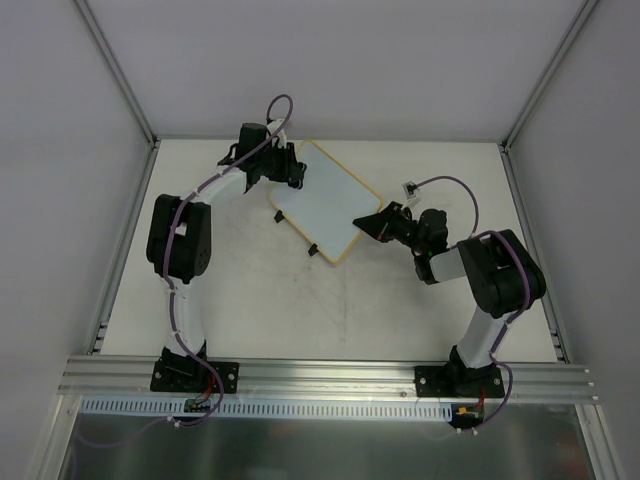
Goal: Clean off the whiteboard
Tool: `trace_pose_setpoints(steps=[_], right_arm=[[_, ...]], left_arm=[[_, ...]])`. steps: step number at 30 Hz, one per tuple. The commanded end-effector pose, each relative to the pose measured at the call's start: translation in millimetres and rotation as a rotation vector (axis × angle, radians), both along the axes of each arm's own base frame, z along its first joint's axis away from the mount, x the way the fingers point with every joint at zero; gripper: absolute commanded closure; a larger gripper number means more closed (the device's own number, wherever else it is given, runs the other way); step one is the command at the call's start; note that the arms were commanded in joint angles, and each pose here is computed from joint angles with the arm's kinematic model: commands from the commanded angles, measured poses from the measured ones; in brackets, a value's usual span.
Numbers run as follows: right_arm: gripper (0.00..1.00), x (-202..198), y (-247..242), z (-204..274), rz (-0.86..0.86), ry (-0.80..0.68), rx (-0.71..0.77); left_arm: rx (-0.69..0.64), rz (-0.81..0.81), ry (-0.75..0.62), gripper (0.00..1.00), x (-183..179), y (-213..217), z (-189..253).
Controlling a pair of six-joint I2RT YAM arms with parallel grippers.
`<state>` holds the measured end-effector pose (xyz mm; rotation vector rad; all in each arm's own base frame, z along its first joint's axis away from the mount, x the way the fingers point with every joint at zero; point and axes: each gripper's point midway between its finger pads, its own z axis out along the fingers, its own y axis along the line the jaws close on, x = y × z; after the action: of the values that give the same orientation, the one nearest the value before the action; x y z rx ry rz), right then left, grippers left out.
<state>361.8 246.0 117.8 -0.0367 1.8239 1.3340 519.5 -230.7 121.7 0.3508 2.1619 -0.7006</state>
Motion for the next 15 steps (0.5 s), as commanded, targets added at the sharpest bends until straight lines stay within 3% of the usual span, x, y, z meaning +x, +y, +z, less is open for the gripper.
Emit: trace_pose_setpoints(steps=[1,7,15], right_arm=[[1.00,-18,23,75,0.146,-0.338,0.097],[1.00,-18,22,76,0.147,-0.338,0.096],[1.00,-18,23,75,0.149,-0.334,0.098]], left_arm=[[0.028,0.139,0.019,1.00,26,41,-16],[0.011,0.138,0.067,1.00,28,51,-21],[-0.008,0.070,0.053,1.00,18,31,-10]])
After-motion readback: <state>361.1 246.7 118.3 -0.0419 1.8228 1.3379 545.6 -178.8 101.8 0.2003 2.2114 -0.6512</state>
